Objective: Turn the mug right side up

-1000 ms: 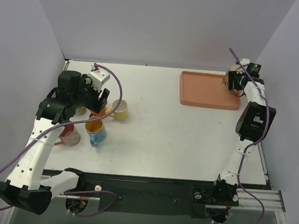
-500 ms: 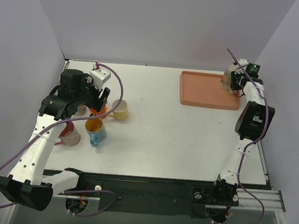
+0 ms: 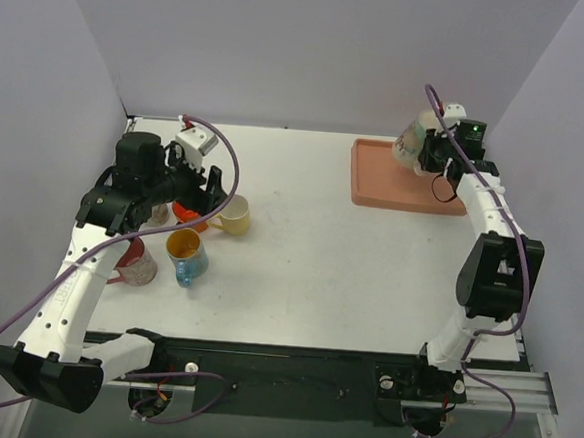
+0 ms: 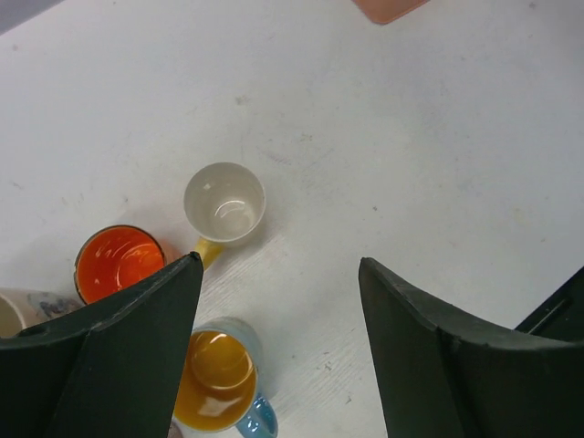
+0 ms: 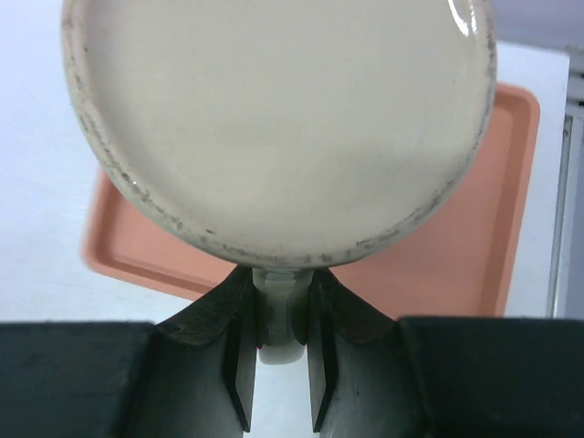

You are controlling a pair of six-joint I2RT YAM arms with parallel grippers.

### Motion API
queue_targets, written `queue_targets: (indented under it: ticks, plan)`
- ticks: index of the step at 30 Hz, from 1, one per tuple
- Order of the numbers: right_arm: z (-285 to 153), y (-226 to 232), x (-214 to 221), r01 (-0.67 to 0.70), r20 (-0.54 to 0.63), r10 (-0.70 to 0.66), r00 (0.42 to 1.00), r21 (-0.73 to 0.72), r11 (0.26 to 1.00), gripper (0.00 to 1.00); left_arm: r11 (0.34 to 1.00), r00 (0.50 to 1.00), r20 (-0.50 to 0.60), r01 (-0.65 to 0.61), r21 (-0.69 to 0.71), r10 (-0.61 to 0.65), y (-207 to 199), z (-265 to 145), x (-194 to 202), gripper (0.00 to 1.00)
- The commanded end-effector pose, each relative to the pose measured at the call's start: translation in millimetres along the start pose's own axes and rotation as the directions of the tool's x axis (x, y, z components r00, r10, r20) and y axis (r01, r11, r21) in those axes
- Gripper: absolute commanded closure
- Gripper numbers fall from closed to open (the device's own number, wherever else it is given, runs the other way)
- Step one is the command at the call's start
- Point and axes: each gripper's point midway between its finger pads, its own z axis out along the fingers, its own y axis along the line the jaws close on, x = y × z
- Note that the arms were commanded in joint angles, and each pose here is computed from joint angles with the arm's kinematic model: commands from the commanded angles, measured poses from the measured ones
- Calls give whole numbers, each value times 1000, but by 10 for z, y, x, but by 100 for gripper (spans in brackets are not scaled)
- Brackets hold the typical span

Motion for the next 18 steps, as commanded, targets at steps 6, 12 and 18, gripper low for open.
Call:
queue_targets:
  ticks: [6, 12, 18]
  plan:
    - [-1869, 1465, -1882, -5, 610, 252, 751, -376, 927, 100, 911, 911, 330, 101, 401, -247, -715, -243, -941, 16]
    - [-2863, 2408, -2067, 80, 610, 466, 640, -657, 750, 100, 790, 826, 394, 97, 606, -404, -1004, -500, -1255, 11]
    - [-3446, 2996, -1909, 157, 550, 529, 647, -774, 613, 100, 690, 758, 378, 128, 712, -531, -1107, -660, -1387, 8]
